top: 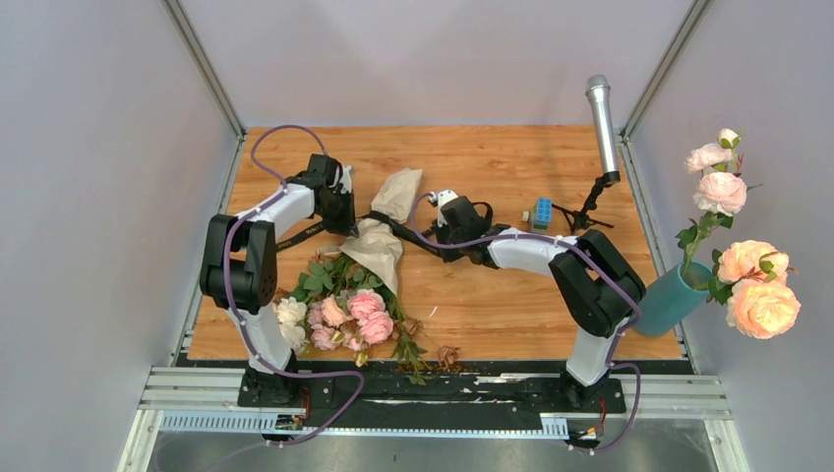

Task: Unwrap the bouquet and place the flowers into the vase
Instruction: Untie the ribbon from the wrapping paper.

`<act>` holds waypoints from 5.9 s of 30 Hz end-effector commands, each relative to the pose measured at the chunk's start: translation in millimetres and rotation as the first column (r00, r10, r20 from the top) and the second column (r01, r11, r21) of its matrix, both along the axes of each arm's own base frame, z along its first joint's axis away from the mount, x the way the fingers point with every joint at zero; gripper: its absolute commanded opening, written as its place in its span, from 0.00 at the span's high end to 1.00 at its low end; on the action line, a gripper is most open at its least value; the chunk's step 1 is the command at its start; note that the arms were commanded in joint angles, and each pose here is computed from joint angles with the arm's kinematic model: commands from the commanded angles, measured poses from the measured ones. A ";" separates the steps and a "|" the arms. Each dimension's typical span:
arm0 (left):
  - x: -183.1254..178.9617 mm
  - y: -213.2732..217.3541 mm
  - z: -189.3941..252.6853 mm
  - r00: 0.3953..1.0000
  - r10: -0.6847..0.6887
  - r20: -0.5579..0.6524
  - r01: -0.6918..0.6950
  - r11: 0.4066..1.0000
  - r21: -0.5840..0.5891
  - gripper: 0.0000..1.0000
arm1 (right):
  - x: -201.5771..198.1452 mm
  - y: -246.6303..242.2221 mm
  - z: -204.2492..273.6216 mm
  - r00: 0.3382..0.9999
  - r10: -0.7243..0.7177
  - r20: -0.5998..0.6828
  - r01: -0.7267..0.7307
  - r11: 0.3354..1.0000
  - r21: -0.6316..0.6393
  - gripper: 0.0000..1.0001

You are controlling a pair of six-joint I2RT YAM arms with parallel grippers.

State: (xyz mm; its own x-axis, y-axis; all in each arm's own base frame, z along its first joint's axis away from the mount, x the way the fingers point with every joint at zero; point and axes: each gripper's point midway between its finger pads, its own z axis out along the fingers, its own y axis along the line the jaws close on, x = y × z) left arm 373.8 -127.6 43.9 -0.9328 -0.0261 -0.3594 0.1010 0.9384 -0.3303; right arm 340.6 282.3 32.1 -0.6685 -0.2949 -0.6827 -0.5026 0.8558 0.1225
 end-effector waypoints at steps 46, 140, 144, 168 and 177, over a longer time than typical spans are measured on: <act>20.6 -95.9 48.6 0.897 0.376 0.230 -0.311 0.910 -0.276 0.45 | 6.4 24.7 42.2 0.997 0.017 0.078 -0.030 0.987 0.158 1.00; 17.6 -60.5 63.3 0.817 -0.327 0.475 0.207 0.935 0.288 0.27 | 13.7 -27.7 72.5 0.980 -0.159 0.118 0.153 0.987 0.053 0.48; 23.7 -61.2 58.2 0.817 -0.326 0.476 0.190 0.931 0.312 0.27 | 13.4 -28.7 73.5 0.980 -0.159 0.117 0.154 0.986 0.058 0.47; 28.1 -48.9 46.4 0.851 -0.331 0.408 0.153 0.899 0.411 0.46 | 12.0 -23.5 64.7 0.986 -0.140 0.085 0.136 0.989 0.060 0.50; 32.0 -50.9 66.8 0.843 -0.286 0.455 0.109 0.920 0.377 0.53 | 12.3 -22.1 64.7 0.988 -0.133 0.083 0.129 0.990 0.061 0.50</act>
State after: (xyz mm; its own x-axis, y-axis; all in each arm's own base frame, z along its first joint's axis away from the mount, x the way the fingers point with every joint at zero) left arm 391.4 -169.4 69.5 -0.6632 0.3916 -0.6379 0.3924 0.9076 0.1492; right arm 346.2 254.7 84.4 -0.6559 -0.1993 -0.7280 -0.3979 0.9109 0.1092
